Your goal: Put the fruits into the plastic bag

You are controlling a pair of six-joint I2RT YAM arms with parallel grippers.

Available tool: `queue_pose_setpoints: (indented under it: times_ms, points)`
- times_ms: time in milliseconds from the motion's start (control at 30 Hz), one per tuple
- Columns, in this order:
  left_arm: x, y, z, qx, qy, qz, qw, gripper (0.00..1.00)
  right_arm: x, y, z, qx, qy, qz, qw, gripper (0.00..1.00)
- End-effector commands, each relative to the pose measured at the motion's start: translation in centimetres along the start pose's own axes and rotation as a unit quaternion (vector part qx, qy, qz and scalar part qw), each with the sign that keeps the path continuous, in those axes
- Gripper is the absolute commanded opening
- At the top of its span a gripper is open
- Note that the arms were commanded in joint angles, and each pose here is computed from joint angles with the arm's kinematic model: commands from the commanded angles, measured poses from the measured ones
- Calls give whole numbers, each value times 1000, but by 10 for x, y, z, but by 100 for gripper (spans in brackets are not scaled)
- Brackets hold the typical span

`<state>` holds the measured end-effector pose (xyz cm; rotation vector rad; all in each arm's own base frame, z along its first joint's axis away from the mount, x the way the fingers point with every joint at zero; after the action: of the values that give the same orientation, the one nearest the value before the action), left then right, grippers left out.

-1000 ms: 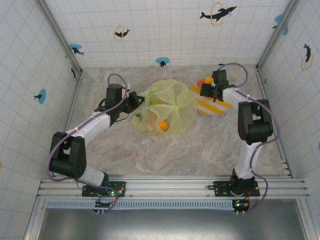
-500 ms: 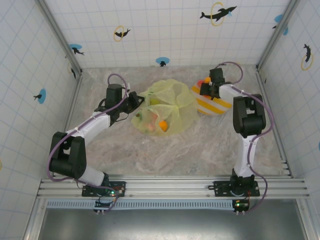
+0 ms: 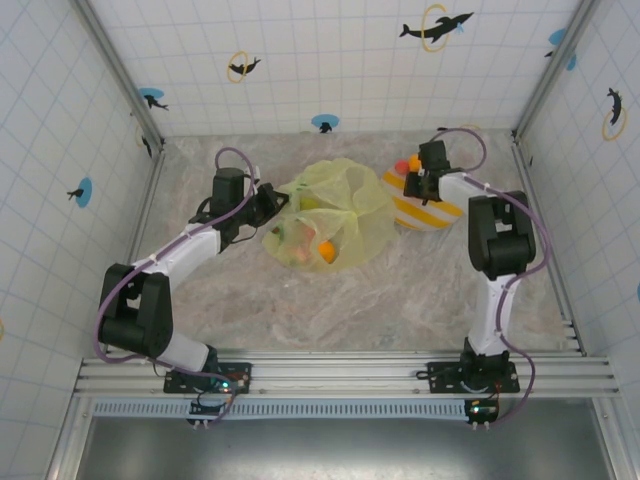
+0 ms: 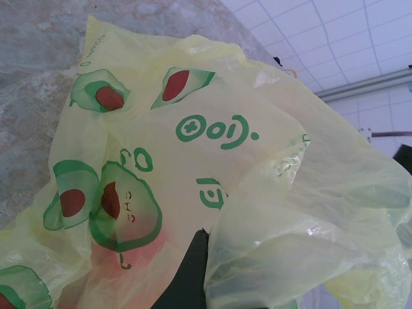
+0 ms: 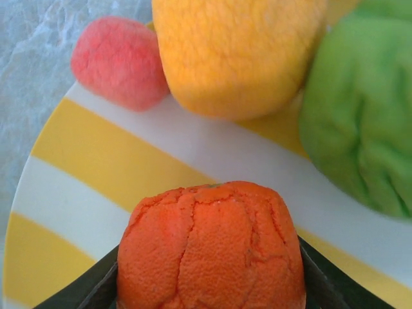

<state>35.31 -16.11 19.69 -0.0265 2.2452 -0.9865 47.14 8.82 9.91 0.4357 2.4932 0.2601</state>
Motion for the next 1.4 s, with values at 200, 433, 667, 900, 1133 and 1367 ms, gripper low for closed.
queue_pose_setpoints:
  times_ms: [200, 433, 667, 900, 1133, 1367]
  points:
    - [0, -4, -1, 12, 1, -5, 1000, 0, 28, 12, -139, -134, -87, -32, 987, 55]
    - [1, -3, -1, 14, 3, -9, 1000, 0, 103, 29, -198, -266, -67, -104, 956, 56]
    - [2, -3, 0, 16, 4, -10, 1000, 0, 139, 58, -187, -302, -15, -156, 940, 56]
    - [2, -3, 0, 18, 6, -11, 1000, 0, 146, 113, -162, -339, -3, -178, 924, 56]
    - [1, -4, -1, 17, 4, -9, 1000, 0, 147, 167, -122, -364, -17, -136, 921, 59]
    - [2, -5, -1, 20, 6, -10, 1000, 0, 137, 191, -76, -289, -60, -97, 951, 60]
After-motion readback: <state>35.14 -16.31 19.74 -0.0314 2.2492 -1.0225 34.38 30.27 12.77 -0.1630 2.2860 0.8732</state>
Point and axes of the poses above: each hand's point on the last joint's axis, 136 mm out from that joint toward the fingers, its own z axis out along the fingers, its own y axis along the line the jaws close on, x = y × z, the point moved 6 cm from there along -z, back along the fingers, and after that the axes turned 15 degrees about z, right-handed, at the moved point
